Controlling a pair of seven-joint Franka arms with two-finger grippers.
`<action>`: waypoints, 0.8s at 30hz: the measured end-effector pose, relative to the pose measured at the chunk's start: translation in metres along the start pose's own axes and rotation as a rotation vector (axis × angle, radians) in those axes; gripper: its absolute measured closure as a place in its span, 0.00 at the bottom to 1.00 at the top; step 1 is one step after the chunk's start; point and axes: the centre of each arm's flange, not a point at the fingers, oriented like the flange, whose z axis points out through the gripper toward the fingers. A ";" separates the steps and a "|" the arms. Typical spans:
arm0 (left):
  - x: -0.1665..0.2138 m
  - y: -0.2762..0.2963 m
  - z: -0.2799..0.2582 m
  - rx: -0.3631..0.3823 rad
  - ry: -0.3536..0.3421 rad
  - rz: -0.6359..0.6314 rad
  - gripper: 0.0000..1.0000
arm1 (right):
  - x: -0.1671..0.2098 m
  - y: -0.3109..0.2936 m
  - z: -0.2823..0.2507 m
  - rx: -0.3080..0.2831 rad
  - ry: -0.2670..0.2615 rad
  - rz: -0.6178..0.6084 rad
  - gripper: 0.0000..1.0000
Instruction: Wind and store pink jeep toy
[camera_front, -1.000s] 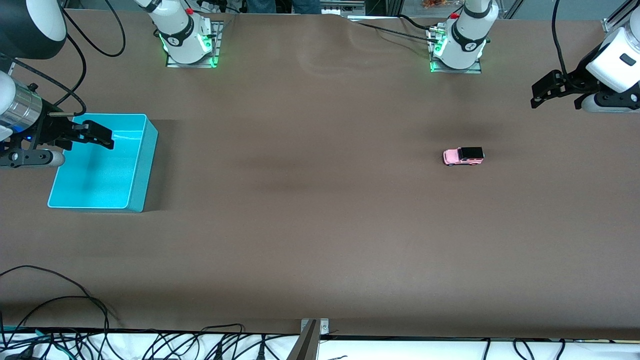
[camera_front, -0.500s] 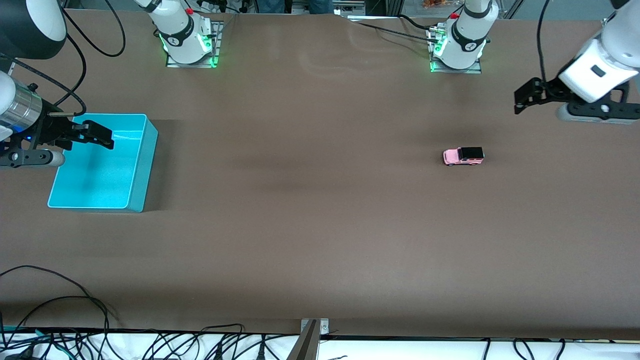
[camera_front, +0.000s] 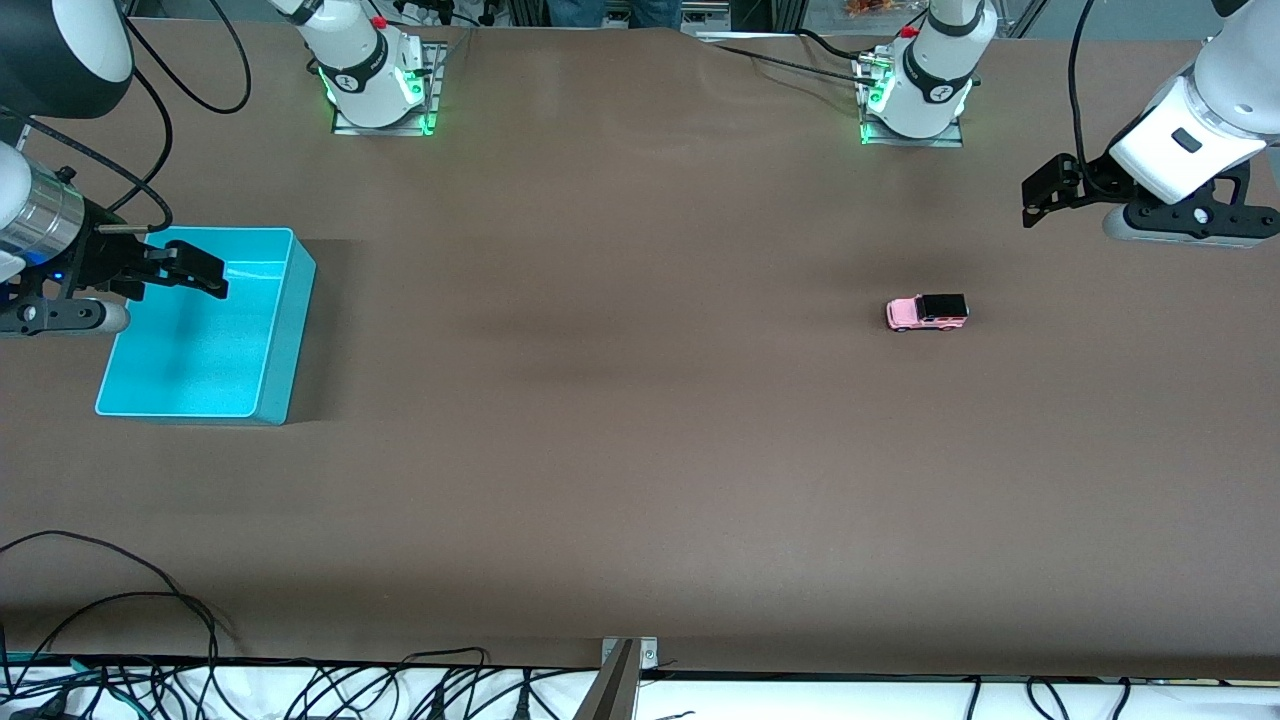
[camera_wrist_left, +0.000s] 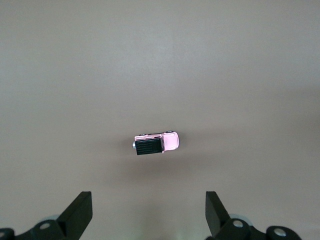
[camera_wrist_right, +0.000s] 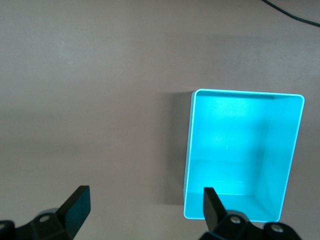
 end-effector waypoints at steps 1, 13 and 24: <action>0.000 -0.001 0.001 0.000 -0.002 -0.001 0.00 | 0.000 0.000 0.000 0.000 0.000 0.000 0.00; -0.001 -0.013 0.022 -0.001 -0.030 -0.024 0.00 | 0.000 0.000 0.000 0.000 0.000 0.000 0.00; 0.000 -0.017 0.048 0.002 0.033 -0.035 0.00 | 0.000 0.000 0.000 0.000 0.000 0.000 0.00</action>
